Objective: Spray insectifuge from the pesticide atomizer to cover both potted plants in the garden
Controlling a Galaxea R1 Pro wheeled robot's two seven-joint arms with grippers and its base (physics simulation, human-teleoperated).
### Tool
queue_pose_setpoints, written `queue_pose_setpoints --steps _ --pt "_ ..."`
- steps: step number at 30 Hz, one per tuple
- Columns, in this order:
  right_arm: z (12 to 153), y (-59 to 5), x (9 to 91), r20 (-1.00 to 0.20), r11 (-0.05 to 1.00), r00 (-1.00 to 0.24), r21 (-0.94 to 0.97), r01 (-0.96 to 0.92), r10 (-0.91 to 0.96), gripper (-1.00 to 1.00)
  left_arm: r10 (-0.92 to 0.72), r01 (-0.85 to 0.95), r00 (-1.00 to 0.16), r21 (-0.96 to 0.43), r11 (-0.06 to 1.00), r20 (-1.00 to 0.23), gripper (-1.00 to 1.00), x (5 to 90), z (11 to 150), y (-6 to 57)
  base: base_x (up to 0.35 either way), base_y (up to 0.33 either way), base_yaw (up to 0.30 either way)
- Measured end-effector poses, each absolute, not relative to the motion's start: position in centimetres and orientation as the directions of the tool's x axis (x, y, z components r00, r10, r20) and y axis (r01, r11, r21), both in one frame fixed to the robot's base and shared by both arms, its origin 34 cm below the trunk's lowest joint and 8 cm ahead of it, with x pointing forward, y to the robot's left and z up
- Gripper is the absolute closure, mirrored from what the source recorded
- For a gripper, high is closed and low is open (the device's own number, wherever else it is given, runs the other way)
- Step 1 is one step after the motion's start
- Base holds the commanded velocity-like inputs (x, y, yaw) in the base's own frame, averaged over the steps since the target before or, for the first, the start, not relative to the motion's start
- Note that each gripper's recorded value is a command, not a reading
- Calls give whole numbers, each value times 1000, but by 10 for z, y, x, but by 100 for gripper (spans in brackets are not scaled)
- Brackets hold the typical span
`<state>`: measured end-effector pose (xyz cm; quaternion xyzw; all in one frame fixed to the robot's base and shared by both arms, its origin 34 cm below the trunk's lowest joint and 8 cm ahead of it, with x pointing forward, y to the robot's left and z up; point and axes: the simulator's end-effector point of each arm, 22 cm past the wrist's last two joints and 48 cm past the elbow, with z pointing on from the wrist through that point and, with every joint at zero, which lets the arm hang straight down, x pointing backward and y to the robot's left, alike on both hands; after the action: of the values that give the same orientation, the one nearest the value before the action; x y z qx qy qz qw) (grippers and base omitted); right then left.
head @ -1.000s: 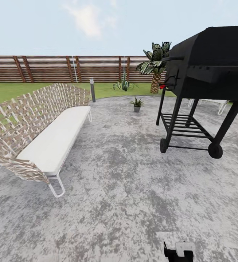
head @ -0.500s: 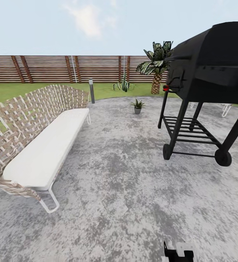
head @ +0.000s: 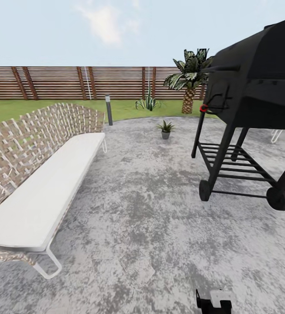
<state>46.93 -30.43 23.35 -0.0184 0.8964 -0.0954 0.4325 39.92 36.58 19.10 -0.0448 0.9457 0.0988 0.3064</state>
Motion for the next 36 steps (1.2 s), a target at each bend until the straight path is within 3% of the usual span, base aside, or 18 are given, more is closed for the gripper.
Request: queue_pose_setpoints --steps 36 --pt "233 -304 469 -772 981 -625 -187 50 -115 -100 -24 -146 -809 160 976 -588 100 399 191 367 340 0 0"
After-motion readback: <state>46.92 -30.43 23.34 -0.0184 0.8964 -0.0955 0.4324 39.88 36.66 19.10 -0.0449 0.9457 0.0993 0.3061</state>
